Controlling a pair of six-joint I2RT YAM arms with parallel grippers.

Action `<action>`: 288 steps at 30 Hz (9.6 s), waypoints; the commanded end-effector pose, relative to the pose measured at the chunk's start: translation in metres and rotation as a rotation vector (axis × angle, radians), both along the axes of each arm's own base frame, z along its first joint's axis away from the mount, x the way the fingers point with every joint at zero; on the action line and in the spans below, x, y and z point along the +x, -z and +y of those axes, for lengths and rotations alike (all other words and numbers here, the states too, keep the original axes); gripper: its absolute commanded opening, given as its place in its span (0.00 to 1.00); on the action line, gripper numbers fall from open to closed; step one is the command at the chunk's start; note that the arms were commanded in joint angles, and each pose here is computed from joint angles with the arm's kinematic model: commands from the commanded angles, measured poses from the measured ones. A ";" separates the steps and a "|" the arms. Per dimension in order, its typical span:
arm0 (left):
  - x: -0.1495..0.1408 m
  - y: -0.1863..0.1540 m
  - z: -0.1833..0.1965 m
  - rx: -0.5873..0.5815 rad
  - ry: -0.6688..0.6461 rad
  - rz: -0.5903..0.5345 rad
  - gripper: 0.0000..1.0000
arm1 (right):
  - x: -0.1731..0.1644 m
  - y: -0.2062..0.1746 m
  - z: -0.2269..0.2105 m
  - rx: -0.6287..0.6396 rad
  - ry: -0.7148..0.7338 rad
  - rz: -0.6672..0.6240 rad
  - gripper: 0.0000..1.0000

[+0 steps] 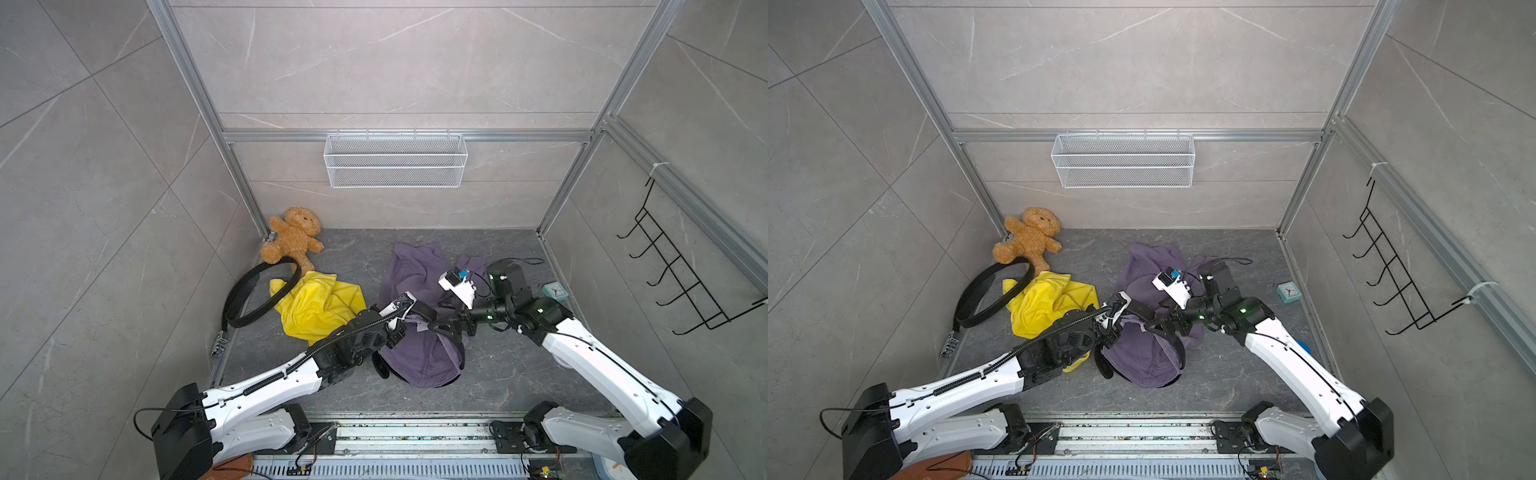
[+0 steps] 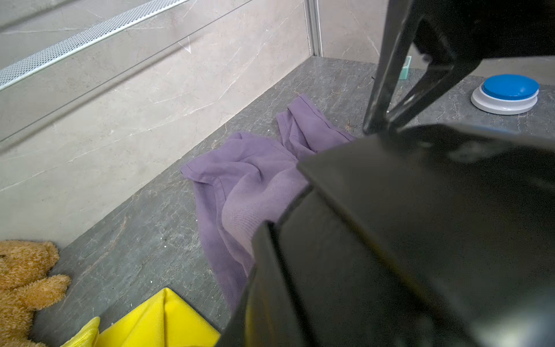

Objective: Remove the belt from the trousers
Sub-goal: Adjust the trousers at the center of the board, then remove the belt from the trousers.

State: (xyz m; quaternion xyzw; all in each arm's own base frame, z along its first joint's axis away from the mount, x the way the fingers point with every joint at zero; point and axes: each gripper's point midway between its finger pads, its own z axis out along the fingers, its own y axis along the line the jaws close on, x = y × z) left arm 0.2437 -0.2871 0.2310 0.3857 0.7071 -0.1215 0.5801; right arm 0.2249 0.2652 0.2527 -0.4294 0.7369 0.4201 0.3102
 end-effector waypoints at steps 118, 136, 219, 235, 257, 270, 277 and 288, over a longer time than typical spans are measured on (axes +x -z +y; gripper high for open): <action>0.000 0.067 -0.004 -0.091 -0.195 0.869 0.57 | 0.061 0.227 -0.115 -0.556 1.000 0.586 0.00; 0.018 -0.008 0.115 -0.229 -0.472 0.604 0.57 | 0.170 -0.166 -0.068 -0.940 0.534 -1.129 0.00; -0.050 -0.058 0.077 0.126 0.028 -0.145 0.86 | -0.112 -0.006 0.028 -0.292 -0.541 0.225 0.05; -0.069 -0.044 0.016 0.391 0.364 -0.490 0.65 | -0.111 -0.024 0.031 -0.233 -0.568 0.284 0.05; -0.076 0.026 0.029 0.321 0.057 0.542 0.00 | -0.043 0.012 -0.011 -0.255 0.165 -0.292 0.83; -0.082 0.025 0.021 0.229 0.066 0.818 0.00 | -0.034 0.040 0.041 -0.390 0.255 -0.690 0.83; -0.100 0.028 0.027 0.125 0.112 0.840 0.00 | -0.020 0.054 0.033 -0.362 0.230 -0.638 0.54; -0.114 0.045 0.035 0.088 0.209 0.854 0.00 | -0.014 0.067 0.054 -0.297 0.031 -0.615 0.48</action>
